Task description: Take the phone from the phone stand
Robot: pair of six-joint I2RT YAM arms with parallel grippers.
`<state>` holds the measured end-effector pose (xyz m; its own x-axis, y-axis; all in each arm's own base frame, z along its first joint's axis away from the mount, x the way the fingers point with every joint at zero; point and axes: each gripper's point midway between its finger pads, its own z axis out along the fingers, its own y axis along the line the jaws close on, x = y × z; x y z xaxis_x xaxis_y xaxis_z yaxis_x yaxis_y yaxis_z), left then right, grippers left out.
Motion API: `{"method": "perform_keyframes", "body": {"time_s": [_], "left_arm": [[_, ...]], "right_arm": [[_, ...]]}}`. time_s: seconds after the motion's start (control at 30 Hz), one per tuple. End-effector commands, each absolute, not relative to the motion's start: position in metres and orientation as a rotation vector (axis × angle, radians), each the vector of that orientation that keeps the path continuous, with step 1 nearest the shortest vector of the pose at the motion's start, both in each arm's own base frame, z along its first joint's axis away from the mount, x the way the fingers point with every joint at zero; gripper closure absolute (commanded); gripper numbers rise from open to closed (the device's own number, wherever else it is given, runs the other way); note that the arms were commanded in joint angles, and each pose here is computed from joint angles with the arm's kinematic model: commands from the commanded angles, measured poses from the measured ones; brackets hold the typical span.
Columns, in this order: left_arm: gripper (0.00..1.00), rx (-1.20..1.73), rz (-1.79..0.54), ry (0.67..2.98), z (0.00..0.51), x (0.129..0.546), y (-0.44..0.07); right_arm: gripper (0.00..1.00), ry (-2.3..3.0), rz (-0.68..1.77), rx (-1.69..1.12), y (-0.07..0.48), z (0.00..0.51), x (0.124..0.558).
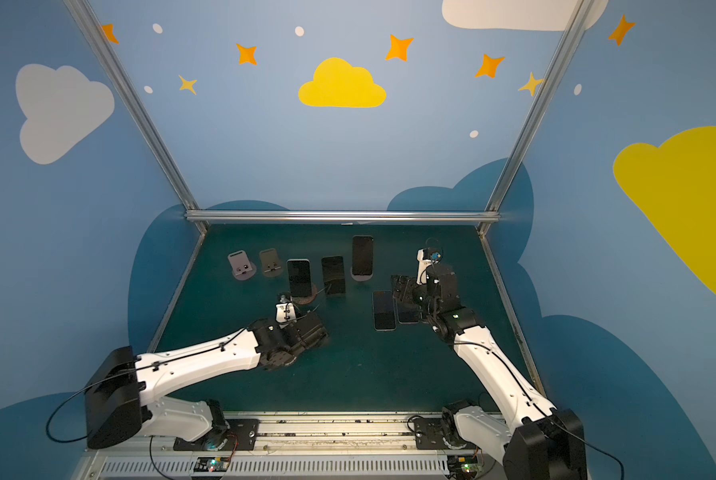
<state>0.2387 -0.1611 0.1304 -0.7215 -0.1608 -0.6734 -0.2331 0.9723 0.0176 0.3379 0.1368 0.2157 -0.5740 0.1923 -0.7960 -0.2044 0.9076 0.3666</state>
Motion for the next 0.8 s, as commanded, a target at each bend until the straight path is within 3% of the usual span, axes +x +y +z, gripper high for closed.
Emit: {"method": "perform_keyframes", "body": {"time_s": [0.0, 0.27, 0.77], "left_arm": [[0.34, -0.398, 0.19, 2.357, 0.144, 0.233, -0.118], [0.36, -0.682, 0.039, 2.282, 0.161, 0.27, -0.052], [0.36, -0.854, 0.134, 2.326, 0.113, 0.419, 0.003]], "right_arm": [[0.13, 2.092, 0.561, -0.014, 0.14, 0.222, 0.337], [0.14, 2.108, 0.575, -0.024, 0.143, 0.219, 0.338], [0.14, 2.129, 0.549, -0.014, 0.14, 0.214, 0.341]]}}
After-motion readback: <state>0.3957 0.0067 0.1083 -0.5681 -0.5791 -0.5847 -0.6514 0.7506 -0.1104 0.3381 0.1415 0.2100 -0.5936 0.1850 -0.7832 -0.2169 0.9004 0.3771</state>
